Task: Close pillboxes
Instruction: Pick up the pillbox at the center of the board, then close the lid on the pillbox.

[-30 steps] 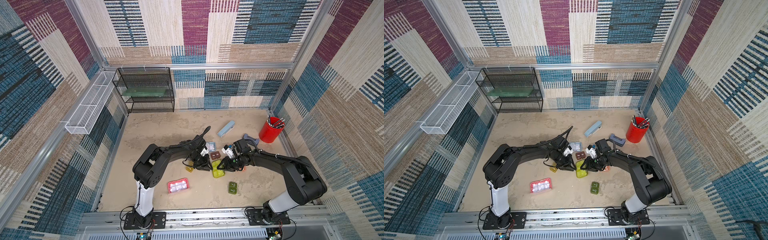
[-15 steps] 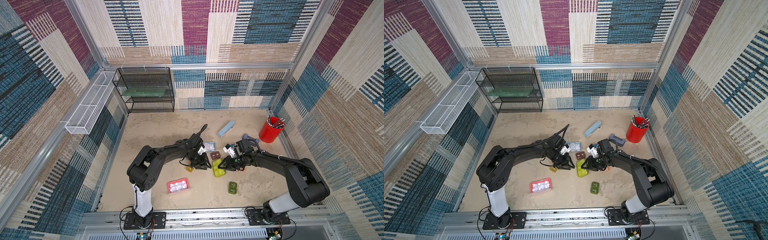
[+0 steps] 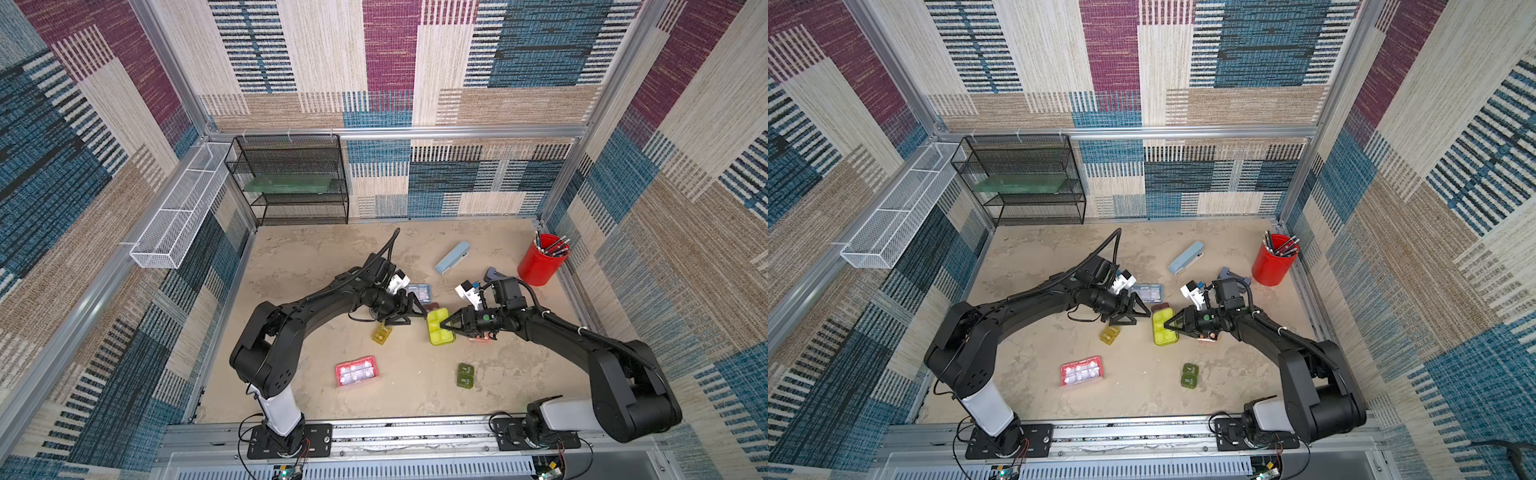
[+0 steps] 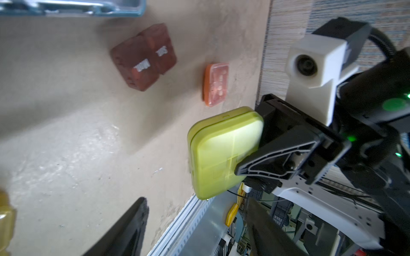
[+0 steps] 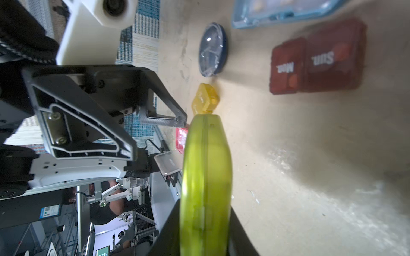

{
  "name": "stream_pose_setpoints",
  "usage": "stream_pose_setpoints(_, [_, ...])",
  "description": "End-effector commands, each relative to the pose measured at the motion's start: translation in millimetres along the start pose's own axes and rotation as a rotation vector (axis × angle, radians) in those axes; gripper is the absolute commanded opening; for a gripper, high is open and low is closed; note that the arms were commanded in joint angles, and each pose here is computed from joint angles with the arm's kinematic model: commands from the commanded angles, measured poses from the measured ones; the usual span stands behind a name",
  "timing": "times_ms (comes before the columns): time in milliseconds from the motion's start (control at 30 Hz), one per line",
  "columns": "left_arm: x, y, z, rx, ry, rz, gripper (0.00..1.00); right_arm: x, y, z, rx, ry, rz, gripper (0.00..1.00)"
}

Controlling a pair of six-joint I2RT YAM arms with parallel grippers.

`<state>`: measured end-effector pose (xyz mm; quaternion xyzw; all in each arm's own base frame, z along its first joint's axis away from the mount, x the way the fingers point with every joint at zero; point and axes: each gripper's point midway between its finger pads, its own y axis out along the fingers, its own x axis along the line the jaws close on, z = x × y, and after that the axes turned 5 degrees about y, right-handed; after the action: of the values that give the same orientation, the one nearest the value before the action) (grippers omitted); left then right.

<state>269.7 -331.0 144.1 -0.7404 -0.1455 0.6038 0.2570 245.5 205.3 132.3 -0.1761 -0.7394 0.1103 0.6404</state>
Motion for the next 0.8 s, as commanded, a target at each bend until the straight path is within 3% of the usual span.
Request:
stream_pose_setpoints(0, [-41, -16, -10, -0.031, 0.074, 0.151, 0.76, 36, -16, -5, -0.009, -0.047, -0.126, 0.29])
stream_pose_setpoints(367, [-98, -40, -44, -0.127, 0.142, 0.338, 0.75, 97, -47, -13, -0.045, -0.128, -0.221, 0.30])
stream_pose_setpoints(767, [-126, -32, -45, -0.118, 0.167, 0.475, 0.59, 115, -54, -22, -0.084, -0.136, -0.233, 0.30])
